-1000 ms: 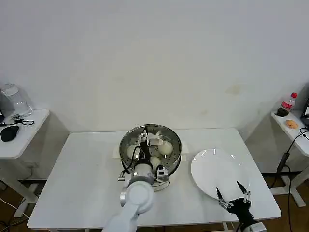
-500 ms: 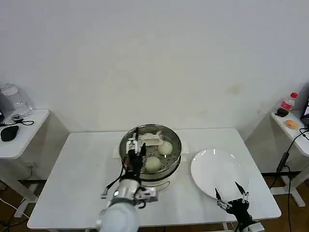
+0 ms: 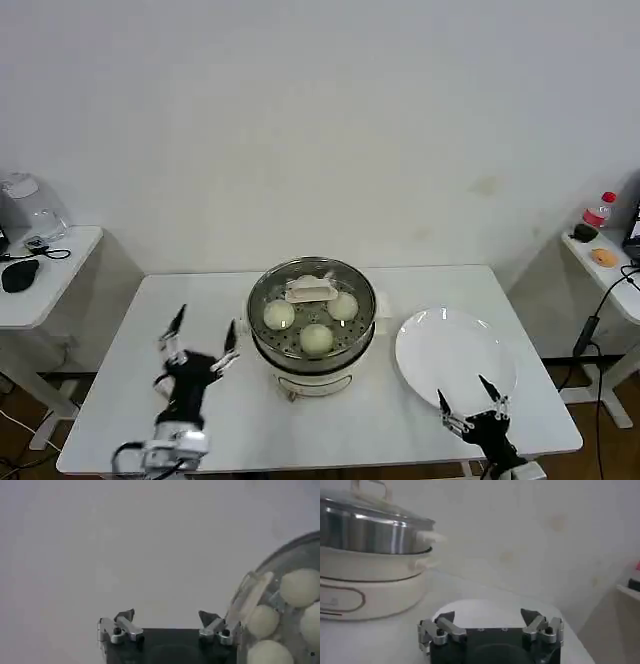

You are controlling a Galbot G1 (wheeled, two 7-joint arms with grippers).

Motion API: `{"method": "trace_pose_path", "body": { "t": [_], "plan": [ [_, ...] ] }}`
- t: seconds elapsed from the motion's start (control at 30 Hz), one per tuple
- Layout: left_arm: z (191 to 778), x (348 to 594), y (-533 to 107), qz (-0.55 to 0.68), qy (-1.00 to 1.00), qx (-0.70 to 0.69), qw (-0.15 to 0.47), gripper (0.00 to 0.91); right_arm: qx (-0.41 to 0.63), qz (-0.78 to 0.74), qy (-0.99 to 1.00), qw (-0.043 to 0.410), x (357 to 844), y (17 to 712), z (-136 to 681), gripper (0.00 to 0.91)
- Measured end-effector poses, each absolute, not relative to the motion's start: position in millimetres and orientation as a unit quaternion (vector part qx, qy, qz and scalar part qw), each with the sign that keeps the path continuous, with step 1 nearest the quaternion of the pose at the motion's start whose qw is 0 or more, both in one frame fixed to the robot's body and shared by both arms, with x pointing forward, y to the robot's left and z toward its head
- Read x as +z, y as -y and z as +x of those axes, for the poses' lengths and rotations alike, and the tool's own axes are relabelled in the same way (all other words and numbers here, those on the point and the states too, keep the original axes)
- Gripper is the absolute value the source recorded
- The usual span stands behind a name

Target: Take steamed baozi put them in steamer then cover it.

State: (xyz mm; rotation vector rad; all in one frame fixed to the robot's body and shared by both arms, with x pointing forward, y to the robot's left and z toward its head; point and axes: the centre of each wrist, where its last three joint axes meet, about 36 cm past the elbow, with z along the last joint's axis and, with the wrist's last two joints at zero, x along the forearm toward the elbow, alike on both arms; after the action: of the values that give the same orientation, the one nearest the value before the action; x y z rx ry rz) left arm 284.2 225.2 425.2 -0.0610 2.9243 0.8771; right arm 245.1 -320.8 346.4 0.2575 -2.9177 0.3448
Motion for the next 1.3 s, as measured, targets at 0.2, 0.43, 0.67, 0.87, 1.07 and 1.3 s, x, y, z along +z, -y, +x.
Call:
{"method": "trace_pose_path", "body": {
  "t": [0.2,0.43,0.67,0.87,1.07,1.3],
  "plan": [
    [243,405,-243,-0.052,-0.983,0.178,0.001,0.907,0.101,0.104,0.983,0.109,352,318,236,0.907],
    [205,388,-248,-0.078,-0.99,0.115,-0.033,0.907,0.082,0.12,0.982,0.118,356,311,226,0.907],
    [180,379,-247,-0.092,-0.99,0.087,-0.06,0.907,0.065,0.128,0.982,0.123,359,303,223,0.907],
    [169,376,-244,-0.1,-0.99,0.073,-0.07,0.907,0.055,0.132,0.981,0.127,358,297,222,0.907],
    [164,373,-246,-0.104,-0.989,0.07,-0.078,0.907,0.052,0.135,0.98,0.135,356,290,219,0.907],
    [161,371,-246,-0.104,-0.988,0.069,-0.088,0.907,0.048,0.132,0.98,0.138,354,285,219,0.907]
  ]
}}
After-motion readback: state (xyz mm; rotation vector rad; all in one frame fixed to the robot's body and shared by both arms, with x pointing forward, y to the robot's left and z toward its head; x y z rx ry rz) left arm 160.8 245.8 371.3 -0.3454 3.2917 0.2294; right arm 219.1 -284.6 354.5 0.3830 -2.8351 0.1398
